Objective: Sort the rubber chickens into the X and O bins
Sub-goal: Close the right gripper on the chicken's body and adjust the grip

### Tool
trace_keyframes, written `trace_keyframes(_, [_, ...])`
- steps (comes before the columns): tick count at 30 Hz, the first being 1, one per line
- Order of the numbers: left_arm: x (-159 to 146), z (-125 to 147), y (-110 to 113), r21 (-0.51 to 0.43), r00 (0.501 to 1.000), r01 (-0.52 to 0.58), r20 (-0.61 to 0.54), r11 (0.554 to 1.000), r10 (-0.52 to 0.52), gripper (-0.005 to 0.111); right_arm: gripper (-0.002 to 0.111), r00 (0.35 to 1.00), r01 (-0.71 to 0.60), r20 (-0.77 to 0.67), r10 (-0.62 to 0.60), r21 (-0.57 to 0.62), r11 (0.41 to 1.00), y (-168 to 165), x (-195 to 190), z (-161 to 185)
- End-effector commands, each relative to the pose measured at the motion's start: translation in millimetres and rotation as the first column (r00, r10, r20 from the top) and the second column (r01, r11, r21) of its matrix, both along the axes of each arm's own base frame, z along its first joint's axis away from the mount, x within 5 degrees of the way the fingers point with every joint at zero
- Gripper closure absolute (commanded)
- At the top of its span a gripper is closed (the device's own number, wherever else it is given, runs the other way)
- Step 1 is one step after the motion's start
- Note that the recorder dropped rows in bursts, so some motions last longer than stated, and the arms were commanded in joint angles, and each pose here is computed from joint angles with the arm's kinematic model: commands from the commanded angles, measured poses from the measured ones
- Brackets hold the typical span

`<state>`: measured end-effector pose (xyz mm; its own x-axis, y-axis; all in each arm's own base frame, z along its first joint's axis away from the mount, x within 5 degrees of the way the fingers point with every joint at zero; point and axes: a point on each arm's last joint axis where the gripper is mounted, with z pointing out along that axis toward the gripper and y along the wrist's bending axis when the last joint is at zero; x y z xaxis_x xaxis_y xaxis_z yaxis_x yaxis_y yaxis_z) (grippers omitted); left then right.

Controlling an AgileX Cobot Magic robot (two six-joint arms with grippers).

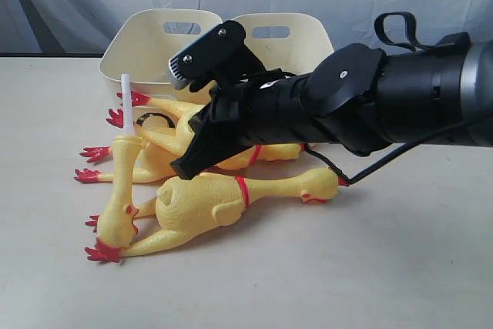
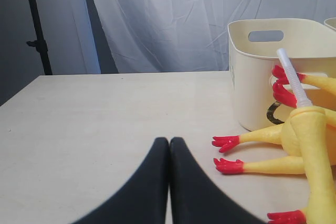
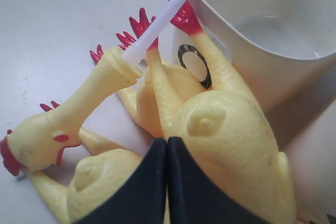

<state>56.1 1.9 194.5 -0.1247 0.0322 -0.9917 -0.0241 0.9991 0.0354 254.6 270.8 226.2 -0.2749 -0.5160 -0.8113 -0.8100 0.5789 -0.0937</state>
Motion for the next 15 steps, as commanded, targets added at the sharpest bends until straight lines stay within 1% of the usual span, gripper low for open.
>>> trace_keyframes(1, [-0.2,0.5,-0.1,-0.004,1.000,0.000,0.010,1.000,0.000,0.107,0.098,1.000,0.011,0.013,-0.011,-0.003,1.000,-1.3,1.3,0.4])
trace_keyframes(2, [-0.2,0.5,-0.1,-0.004,1.000,0.000,0.010,1.000,0.000,0.107,0.085,1.000,0.009,0.011,-0.009,-0.003,1.000,-1.1,1.0,0.3])
trace_keyframes(3, [-0.2,0.5,-0.1,-0.004,1.000,0.000,0.010,1.000,0.000,0.107,0.080,1.000,0.005,0.007,-0.005,-0.003,1.000,-1.0,0.6,0.1])
trace_keyframes(4, [-0.2,0.5,-0.1,-0.004,1.000,0.000,0.010,1.000,0.000,0.107,0.069,1.000,0.000,-0.002,0.000,0.000,1.000,-0.6,-0.1,-0.1])
trace_keyframes(6, [-0.2,0.5,-0.1,-0.004,1.000,0.000,0.010,1.000,0.000,0.107,0.061,1.000,0.000,-0.002,0.000,0.000,1.000,-0.6,-0.1,-0.1])
trace_keyframes(9, [-0.2,0.5,-0.1,-0.004,1.000,0.000,0.010,1.000,0.000,0.107,0.060,1.000,0.001,-0.009,-0.001,0.004,1.000,-0.5,-0.5,-0.2])
trace_keyframes(12, [-0.2,0.5,-0.1,-0.004,1.000,0.000,0.010,1.000,0.000,0.107,0.060,0.998,0.012,-0.057,-0.011,0.029,1.000,0.4,-2.4,-1.0])
trace_keyframes(15, [-0.2,0.5,-0.1,-0.004,1.000,0.000,0.010,1.000,0.000,0.107,0.060,0.998,0.013,-0.061,-0.011,0.030,0.999,0.5,-2.5,-1.0])
